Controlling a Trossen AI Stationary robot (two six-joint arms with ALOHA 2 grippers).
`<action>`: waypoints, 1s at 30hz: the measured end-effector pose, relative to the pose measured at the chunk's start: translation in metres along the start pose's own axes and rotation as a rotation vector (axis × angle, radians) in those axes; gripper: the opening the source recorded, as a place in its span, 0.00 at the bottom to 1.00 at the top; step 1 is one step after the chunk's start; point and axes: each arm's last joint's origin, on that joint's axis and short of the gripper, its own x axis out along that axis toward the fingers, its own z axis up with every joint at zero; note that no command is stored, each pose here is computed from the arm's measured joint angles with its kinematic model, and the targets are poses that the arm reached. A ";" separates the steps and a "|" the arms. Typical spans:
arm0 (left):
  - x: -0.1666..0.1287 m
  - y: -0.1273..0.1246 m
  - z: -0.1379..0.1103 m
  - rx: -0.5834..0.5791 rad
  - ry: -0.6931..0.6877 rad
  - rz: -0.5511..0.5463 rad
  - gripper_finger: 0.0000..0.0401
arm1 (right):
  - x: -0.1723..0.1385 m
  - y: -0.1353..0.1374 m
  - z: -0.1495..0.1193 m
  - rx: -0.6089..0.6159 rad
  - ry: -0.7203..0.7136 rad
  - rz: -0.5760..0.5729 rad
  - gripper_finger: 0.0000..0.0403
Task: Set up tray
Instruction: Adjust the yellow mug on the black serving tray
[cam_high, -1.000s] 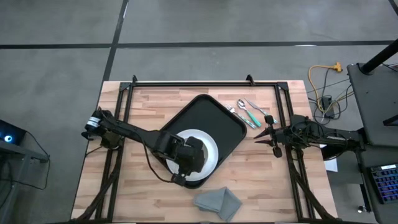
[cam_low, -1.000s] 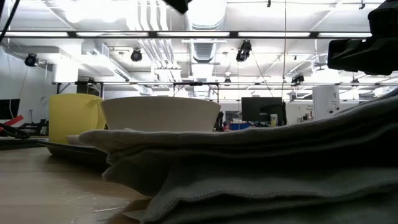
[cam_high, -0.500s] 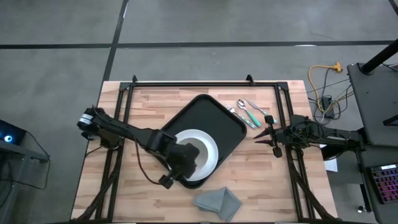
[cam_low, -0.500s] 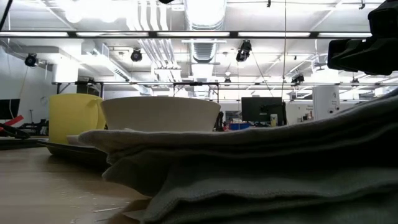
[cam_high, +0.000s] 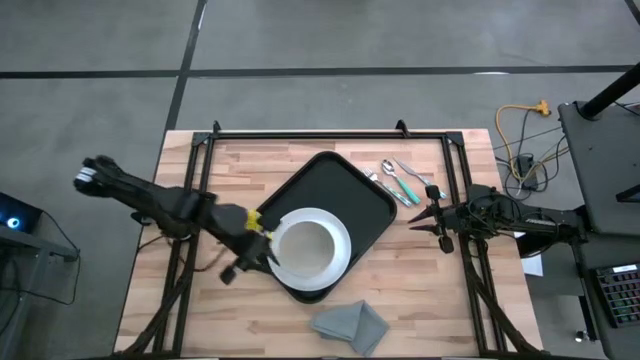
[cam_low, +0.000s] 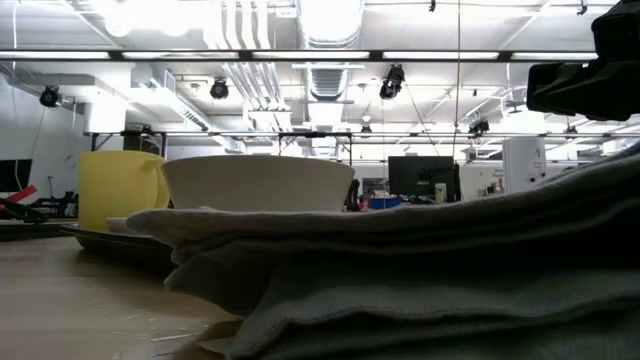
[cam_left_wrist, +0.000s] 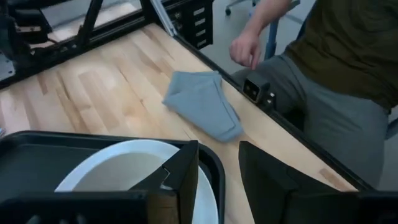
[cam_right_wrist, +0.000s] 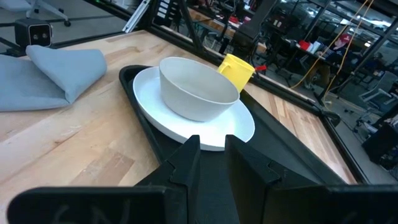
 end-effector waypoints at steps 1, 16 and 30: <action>-0.007 -0.003 -0.007 0.003 -0.011 0.002 0.25 | 0.000 0.000 0.000 0.000 0.000 0.000 0.17; -0.043 -0.032 -0.100 0.086 -0.255 0.118 0.25 | 0.000 0.000 0.000 0.000 0.000 0.000 0.17; -0.037 -0.033 -0.115 -0.003 -0.237 0.125 0.25 | 0.000 0.000 0.000 -0.001 0.000 0.000 0.17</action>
